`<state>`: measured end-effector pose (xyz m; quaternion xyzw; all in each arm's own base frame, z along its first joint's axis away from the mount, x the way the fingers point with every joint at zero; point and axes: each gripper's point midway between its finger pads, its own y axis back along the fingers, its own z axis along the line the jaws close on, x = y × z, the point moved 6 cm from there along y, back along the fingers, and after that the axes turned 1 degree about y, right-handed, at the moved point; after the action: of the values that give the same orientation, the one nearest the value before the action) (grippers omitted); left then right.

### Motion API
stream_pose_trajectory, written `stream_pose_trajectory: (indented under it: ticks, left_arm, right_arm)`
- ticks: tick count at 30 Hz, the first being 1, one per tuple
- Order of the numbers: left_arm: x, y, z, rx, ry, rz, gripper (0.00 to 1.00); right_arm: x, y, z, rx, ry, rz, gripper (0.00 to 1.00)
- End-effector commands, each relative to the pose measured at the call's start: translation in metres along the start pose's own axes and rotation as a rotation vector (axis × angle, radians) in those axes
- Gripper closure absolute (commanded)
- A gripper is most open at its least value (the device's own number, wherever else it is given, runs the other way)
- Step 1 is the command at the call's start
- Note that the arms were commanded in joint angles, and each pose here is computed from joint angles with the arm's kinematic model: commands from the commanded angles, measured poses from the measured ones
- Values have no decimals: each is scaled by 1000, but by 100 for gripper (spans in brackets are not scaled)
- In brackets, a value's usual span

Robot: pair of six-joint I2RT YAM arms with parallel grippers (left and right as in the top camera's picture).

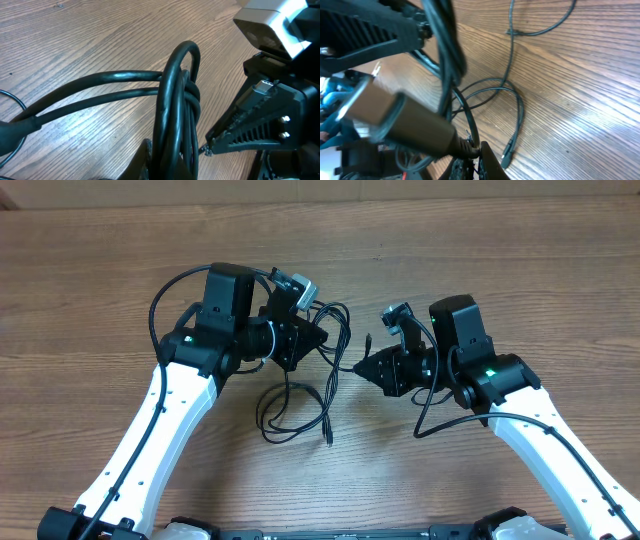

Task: Untangle cables

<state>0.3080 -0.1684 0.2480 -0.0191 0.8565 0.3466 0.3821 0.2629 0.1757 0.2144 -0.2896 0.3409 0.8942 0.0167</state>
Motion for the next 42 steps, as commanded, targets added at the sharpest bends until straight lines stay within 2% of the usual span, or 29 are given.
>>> stream_pose_trajectory:
  ticks: [1, 2, 4, 5, 6, 20, 27, 34, 42]
  left_arm:
    - [-7, 4, -4, -2, -6, -25, 96]
    - [-7, 4, -4, -10, -6, -25, 95]
    - [-7, 4, -2, -24, -5, -23, 95]
    - [-7, 4, -2, -24, -3, -21, 96]
    - [-6, 4, -2, -24, -2, -19, 96]
    - [4, 4, -2, -24, 36, 30, 95]
    - [15, 6, 11, -142, 67, 87, 96]
    - [17, 6, 11, -151, 70, 94, 96]
    - [18, 0, 0, -112, 50, 108, 95]
  right_arm:
    - [0, -2, -5, 33, 3, 0, 96]
    - [0, -2, -5, 33, 3, -1, 91]
    - [0, -2, -5, 33, 3, -1, 62]
    - [0, -2, -5, 33, 3, -1, 29]
    - [0, -2, -5, 33, 4, -1, 17]
    - [-7, -2, -3, 27, 29, -33, 22]
    - [-11, -2, -2, 23, 41, -53, 32]
    - [-13, -2, 1, -5, 56, -64, 44]
    - [-20, -1, 10, -68, 94, -94, 37]
